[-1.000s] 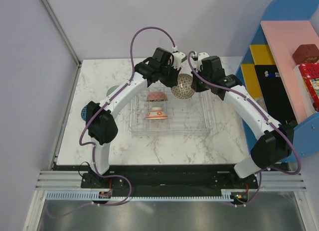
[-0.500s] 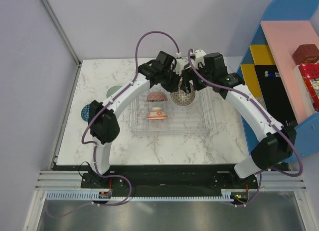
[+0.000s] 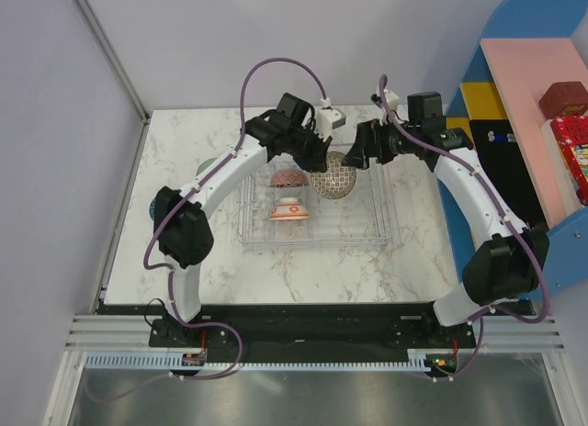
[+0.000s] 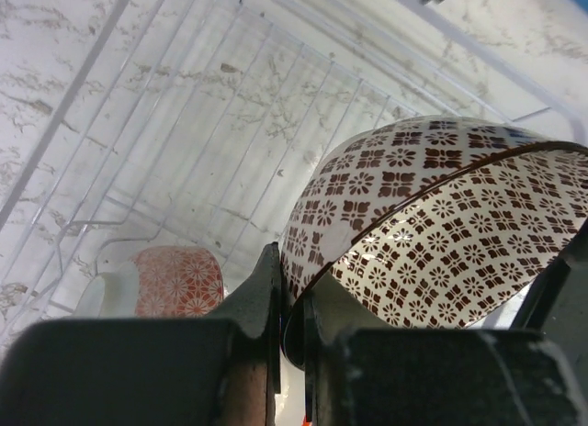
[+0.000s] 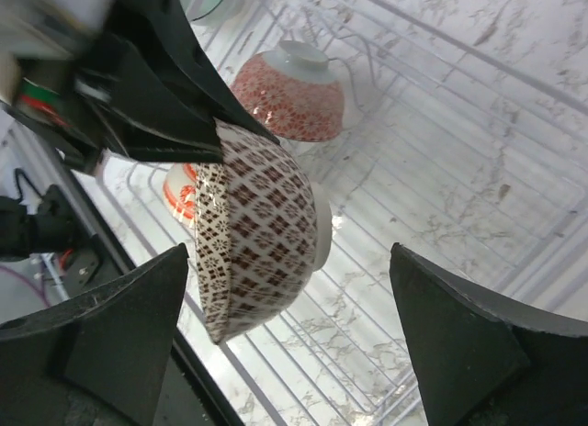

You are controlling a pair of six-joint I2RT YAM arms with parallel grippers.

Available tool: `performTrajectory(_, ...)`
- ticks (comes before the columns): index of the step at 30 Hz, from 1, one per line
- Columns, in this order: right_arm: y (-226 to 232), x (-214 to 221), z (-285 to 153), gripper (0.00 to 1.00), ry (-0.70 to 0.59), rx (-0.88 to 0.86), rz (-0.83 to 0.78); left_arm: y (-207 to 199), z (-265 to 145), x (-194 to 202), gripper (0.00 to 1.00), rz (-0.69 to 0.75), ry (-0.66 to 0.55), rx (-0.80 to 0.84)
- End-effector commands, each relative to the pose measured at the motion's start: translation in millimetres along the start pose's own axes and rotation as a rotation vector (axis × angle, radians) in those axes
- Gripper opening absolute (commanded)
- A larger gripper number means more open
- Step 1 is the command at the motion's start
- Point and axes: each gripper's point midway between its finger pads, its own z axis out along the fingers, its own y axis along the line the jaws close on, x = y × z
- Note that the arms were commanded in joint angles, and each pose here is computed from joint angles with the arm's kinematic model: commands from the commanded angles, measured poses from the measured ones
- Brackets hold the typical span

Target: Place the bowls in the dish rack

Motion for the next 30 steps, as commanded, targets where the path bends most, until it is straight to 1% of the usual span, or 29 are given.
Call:
performTrajectory(1, 23, 10, 4, 0.98, 0.042, -0.228, 0.038, -16, -59, -63, 0.02, 0.126, -0.260, 0.122)
performTrajectory(2, 26, 12, 6, 0.98, 0.050, -0.261, 0.050, -21, -61, -63, 0.02, 0.130, -0.270, 0.163)
performTrajectory(4, 23, 19, 13, 0.98, 0.076, -0.301, 0.087, -25, -64, -63, 0.02, 0.145, -0.279, 0.195)
performTrajectory(5, 29, 21, 14, 0.98, 0.083, -0.351, 0.100, -31, -65, -63, 0.02, 0.155, -0.286, 0.229)
performTrajectory(7, 29, 26, 19, 0.97, 0.105, -0.391, 0.143, -35, -64, -61, 0.02, 0.162, -0.286, 0.253)
performTrajectory(15, 34, 26, 20, 0.98, 0.107, -0.454, 0.142, -45, -60, -56, 0.02, 0.167, -0.282, 0.333)
performTrajectory(21, 35, 27, 16, 0.97, 0.104, -0.475, 0.150, -48, -57, -52, 0.02, 0.157, -0.273, 0.354)
performTrajectory(30, 27, 20, 7, 0.96, 0.078, -0.491, 0.174, -41, -56, -50, 0.02, 0.154, -0.264, 0.317)
